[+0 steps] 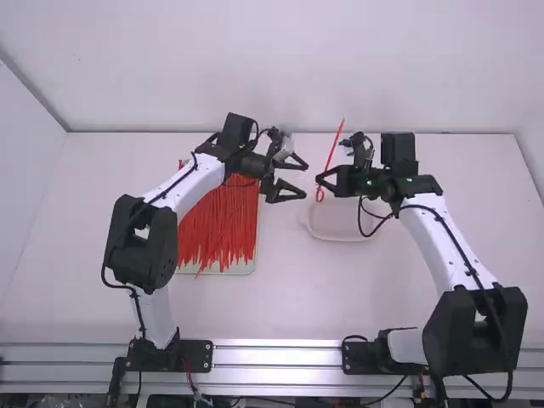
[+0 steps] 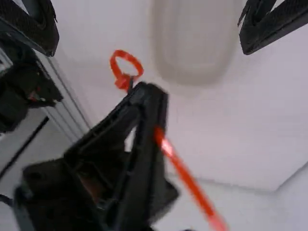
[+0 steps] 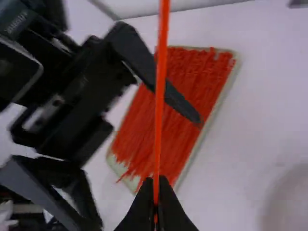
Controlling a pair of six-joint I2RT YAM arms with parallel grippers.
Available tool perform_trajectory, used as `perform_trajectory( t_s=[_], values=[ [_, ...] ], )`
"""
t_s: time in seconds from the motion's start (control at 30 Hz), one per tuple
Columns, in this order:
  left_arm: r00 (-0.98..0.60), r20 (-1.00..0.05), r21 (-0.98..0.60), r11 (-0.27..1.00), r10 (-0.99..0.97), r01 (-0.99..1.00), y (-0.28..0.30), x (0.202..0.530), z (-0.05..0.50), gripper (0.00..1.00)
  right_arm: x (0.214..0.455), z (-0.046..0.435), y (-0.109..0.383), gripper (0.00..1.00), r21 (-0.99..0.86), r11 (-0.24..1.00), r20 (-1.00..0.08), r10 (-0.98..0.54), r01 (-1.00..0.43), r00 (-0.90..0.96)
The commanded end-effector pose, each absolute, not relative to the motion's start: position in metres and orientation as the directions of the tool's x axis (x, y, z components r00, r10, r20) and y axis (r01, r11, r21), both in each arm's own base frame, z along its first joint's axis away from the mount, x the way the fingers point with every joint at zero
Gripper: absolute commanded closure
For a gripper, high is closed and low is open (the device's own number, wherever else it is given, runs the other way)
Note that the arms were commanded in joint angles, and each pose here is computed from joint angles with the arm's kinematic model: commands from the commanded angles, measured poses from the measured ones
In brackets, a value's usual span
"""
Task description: Fasten the cable tie
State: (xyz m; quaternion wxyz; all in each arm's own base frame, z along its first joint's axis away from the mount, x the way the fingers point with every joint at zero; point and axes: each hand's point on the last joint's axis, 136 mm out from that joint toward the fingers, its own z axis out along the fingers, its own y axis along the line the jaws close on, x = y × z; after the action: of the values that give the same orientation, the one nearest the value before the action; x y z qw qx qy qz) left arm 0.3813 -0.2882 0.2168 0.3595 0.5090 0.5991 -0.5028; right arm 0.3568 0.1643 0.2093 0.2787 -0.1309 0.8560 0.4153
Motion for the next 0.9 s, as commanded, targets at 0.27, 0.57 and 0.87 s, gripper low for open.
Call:
perform_trajectory(
  t_s=[0.27,0.57,0.87],
  values=[
    [-0.583,-0.767,-0.51,0.295,0.268,0.808,-0.235,0.413,0.176,0.01,0.366,0.145,0.129,1.0,0.527,0.789,-0.582,0.064,-0.316,-0.811],
    [-0.719,-0.652,-0.605,0.407,0.239,0.684,-0.191,0.406,0.131,0.01,0.363,0.085,0.097,1.0,0.447,0.889,-0.561,0.19,-0.102,-0.805],
    [-0.764,-0.597,-0.624,0.456,0.245,0.634,-0.18,0.396,0.106,0.01,0.357,0.057,0.088,0.82,0.333,0.943,-0.615,0.205,-0.015,-0.761]
  ],
)
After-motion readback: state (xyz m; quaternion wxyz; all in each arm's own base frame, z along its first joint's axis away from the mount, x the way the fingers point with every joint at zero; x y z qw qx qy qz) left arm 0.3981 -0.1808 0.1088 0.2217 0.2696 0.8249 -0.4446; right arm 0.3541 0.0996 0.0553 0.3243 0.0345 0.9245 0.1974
